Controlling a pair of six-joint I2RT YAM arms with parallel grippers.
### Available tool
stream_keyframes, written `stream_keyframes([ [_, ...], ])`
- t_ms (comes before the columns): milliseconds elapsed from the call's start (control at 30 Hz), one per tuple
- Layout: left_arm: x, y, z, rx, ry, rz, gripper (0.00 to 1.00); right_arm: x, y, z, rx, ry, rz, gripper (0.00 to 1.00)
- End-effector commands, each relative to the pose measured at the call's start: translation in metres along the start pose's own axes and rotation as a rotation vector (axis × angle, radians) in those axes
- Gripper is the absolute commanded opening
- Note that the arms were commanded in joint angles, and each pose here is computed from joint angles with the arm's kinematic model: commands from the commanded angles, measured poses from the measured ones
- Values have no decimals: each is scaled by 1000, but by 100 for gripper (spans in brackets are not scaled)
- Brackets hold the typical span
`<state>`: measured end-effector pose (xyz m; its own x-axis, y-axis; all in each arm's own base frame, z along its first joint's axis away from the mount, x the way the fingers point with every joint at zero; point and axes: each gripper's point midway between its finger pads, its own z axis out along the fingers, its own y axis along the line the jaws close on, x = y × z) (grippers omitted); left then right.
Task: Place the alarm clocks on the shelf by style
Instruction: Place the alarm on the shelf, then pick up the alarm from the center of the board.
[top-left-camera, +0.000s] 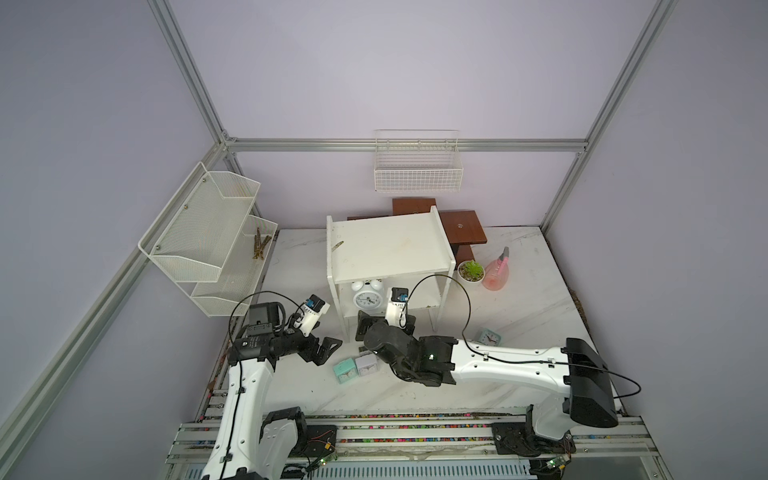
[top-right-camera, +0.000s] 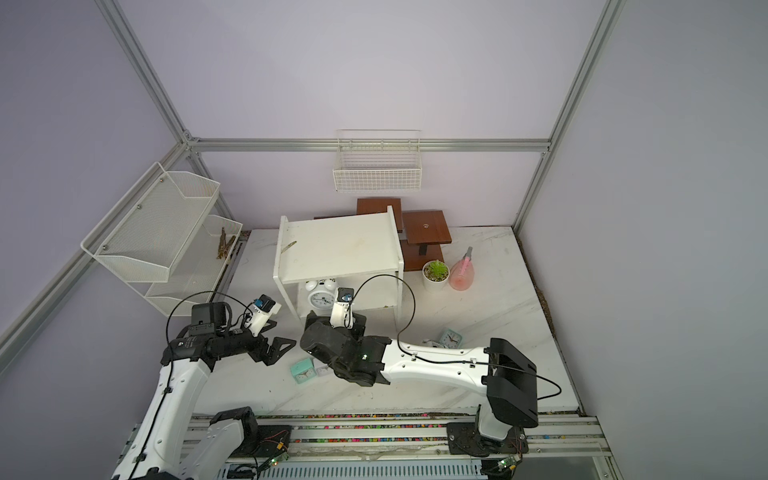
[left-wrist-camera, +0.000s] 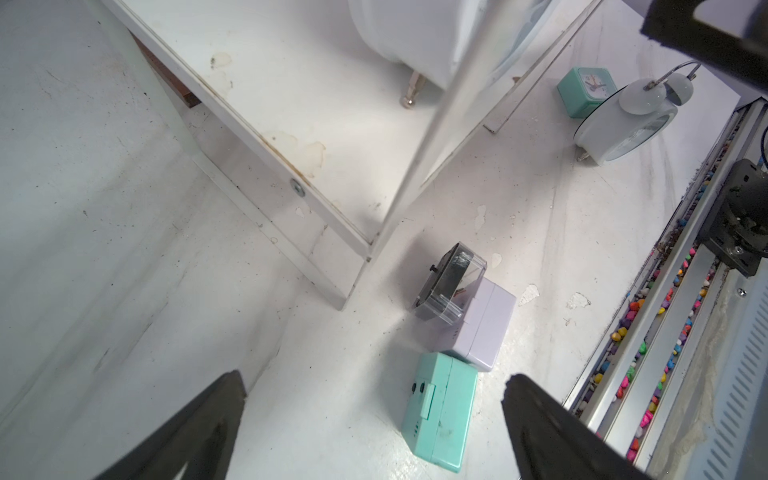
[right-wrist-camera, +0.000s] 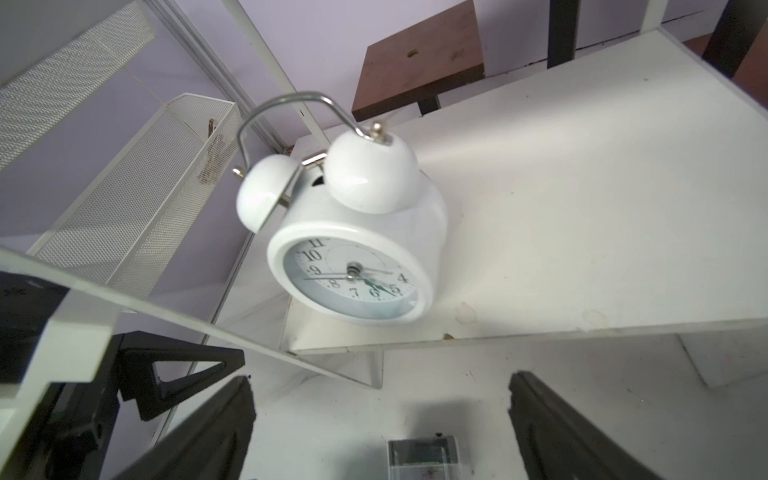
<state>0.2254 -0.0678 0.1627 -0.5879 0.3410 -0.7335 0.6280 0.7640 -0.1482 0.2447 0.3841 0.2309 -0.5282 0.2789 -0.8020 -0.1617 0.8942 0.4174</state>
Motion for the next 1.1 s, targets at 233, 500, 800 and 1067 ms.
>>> stream_keyframes([
  [233,-7,-18,-43,-54,74,91,100,54,-111,-39,229,223,2,100],
  [500,-18,-66,-74,43,11,252,100,57,-177,-70,416,245,1,100],
  [800,-56,-110,-91,229,-236,324,100,56,-235,-98,558,253,34,100],
  [1067,-81,-116,-92,339,-372,292,100,63,-265,-96,638,218,96,100],
])
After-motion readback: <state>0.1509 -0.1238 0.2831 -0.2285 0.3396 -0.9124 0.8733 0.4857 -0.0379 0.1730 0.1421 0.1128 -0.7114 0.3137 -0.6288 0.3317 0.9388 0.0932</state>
